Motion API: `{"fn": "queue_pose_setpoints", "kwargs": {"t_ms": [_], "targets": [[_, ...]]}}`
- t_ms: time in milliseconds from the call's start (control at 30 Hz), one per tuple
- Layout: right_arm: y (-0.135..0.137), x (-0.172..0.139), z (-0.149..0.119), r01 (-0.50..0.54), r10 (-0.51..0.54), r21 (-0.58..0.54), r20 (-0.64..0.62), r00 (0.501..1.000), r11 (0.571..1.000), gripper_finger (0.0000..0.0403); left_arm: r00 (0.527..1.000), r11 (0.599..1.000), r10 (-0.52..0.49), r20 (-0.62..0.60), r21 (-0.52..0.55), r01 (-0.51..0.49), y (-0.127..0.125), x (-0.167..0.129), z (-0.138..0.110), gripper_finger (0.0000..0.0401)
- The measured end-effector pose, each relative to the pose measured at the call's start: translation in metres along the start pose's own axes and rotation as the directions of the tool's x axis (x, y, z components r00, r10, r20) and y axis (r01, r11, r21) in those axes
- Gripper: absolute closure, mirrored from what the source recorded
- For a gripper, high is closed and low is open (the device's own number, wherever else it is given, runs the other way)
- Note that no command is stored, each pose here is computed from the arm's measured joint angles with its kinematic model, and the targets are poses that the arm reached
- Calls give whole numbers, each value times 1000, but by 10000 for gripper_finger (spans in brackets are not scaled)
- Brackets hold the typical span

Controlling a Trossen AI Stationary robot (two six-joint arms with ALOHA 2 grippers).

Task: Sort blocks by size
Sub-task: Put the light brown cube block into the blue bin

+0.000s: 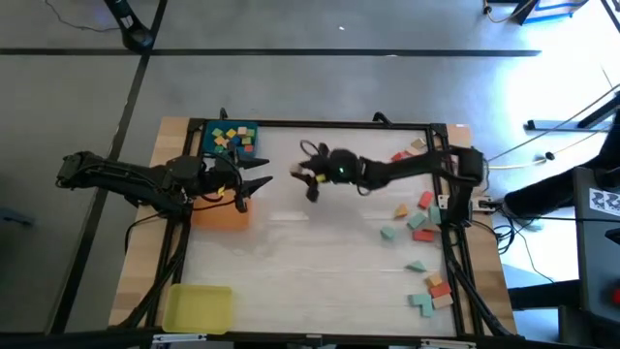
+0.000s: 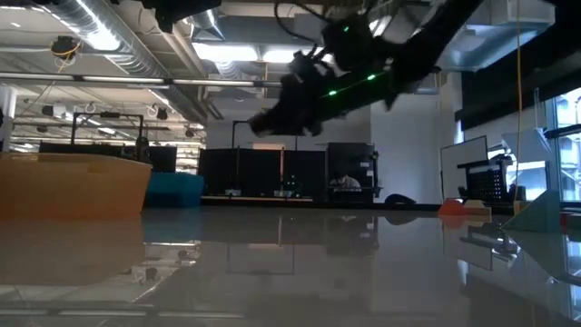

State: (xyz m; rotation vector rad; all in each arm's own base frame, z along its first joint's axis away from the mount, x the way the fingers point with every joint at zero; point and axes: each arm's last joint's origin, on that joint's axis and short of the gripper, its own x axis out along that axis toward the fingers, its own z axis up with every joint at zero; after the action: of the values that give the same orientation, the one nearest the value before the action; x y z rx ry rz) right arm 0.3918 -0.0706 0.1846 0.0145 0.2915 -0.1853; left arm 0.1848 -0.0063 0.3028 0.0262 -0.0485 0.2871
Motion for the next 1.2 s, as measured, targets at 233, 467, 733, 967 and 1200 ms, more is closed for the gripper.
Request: {"fn": "queue_pose_setpoints", "kwargs": {"t_ms": [233, 467, 733, 967, 1200], "targets": [[-39, 50, 5, 31, -33, 28, 64, 997, 999, 269, 1000, 1000, 1, 4, -3, -1, 0, 0, 0, 196], [-52, 95, 19, 31, -35, 28, 132, 991, 999, 268, 1000, 1000, 2, 2, -7, -2, 0, 0, 0, 196], [-69, 148, 45, 59, -72, 66, 219, 973, 996, 269, 1000, 1000, 6, 8, -19, -5, 1, 0, 1, 196], [-90, 178, 60, 43, -79, 132, 278, 957, 990, 266, 1000, 1000, 8, 9, -20, -8, 1, 1, 1, 196], [-112, 194, 49, 91, -139, 176, 283, 949, 980, 264, 1000, 1000, 8, 8, -18, -8, 1, 1, 1, 196]]}}
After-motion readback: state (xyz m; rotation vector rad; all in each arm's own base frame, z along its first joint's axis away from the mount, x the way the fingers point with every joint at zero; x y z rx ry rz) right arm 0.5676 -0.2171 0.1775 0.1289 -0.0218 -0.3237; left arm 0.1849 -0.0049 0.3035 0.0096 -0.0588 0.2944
